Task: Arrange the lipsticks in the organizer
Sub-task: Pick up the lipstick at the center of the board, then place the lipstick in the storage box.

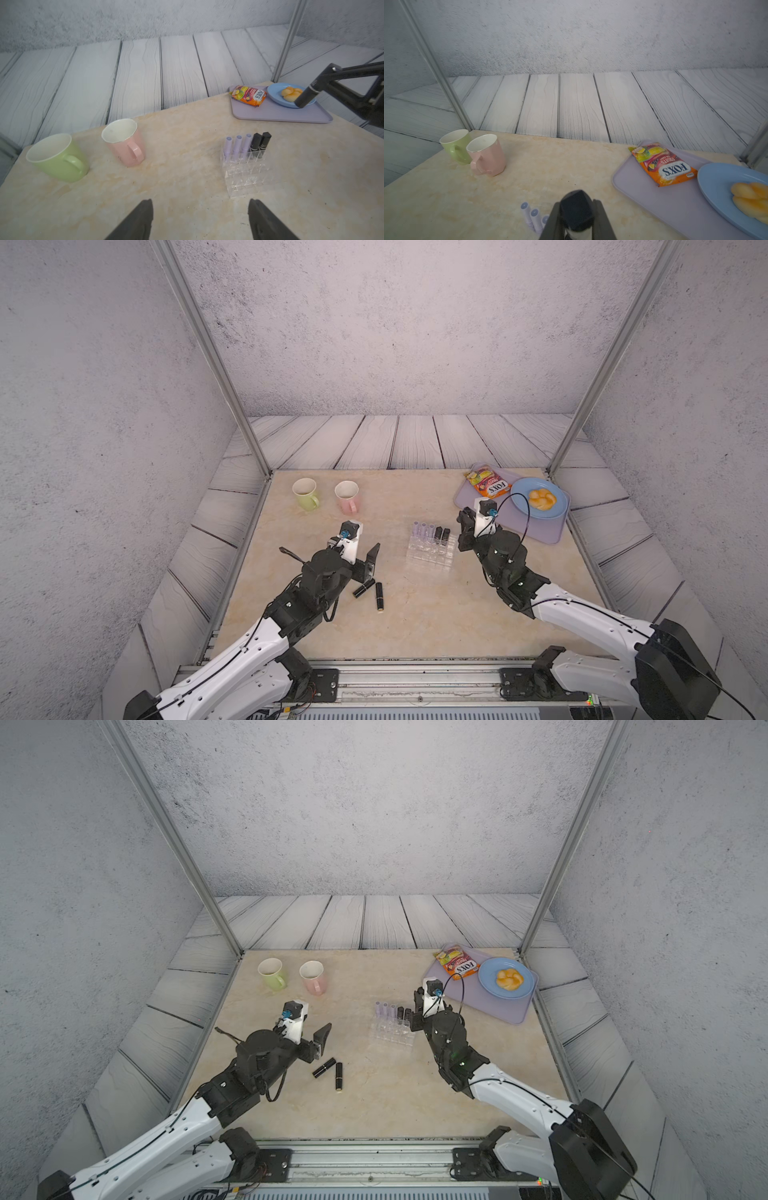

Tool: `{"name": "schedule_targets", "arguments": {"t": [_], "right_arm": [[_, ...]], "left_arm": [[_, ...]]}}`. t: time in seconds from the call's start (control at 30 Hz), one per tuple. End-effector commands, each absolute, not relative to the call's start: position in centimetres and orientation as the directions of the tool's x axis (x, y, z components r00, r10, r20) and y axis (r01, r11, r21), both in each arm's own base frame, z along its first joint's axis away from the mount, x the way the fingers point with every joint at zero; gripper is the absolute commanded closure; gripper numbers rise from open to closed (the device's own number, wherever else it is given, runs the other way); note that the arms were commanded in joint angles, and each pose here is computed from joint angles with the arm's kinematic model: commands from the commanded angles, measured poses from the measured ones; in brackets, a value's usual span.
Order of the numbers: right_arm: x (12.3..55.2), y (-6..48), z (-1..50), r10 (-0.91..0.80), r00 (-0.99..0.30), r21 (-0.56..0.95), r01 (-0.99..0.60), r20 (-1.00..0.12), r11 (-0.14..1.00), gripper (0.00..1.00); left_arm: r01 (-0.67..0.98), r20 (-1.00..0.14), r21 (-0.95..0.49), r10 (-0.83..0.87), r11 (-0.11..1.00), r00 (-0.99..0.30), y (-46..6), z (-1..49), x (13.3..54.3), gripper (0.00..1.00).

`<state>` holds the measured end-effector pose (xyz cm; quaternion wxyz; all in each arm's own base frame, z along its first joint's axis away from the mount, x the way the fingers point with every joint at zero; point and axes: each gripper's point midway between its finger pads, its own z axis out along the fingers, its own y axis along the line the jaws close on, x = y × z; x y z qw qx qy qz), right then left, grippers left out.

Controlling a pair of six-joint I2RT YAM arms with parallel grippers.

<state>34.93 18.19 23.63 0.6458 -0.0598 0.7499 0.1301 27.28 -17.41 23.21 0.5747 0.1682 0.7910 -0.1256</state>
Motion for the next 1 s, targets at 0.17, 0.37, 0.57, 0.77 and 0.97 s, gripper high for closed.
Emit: {"name": "schedule_targets", "arguments": {"t": [0.17,0.37,0.57,0.77,0.97], "right_arm": [[37.4,17.3,18.6,0.245,-0.288,0.293,-0.14,-0.926,0.946,1.0],[38.2,18.1,17.1,0.262,-0.302,0.317,-0.151,-0.917,0.936,1.0],[37.7,18.7,14.5,0.247,-0.368,0.326,-0.169,-0.896,0.93,1.0],[37.6,18.4,13.6,0.252,-0.365,0.325,-0.154,-0.896,0.933,1.0],[37.5,18.0,12.9,0.233,-0.371,0.303,-0.141,-0.899,0.943,1.0]], "left_arm": [[0.241,-0.877,-0.052,0.072,0.969,-0.475,-14.0,19.7,28.5,0.24],[0.225,-0.873,-0.067,0.052,0.972,-0.485,-13.6,19.5,28.6,0.25],[0.222,-0.869,-0.074,0.046,0.972,-0.492,-13.5,19.5,28.6,0.25],[0.217,-0.865,-0.08,0.041,0.973,-0.5,-13.3,19.3,28.7,0.26],[0.216,-0.862,-0.087,0.036,0.972,-0.506,-13.4,19.1,28.7,0.26]]}}
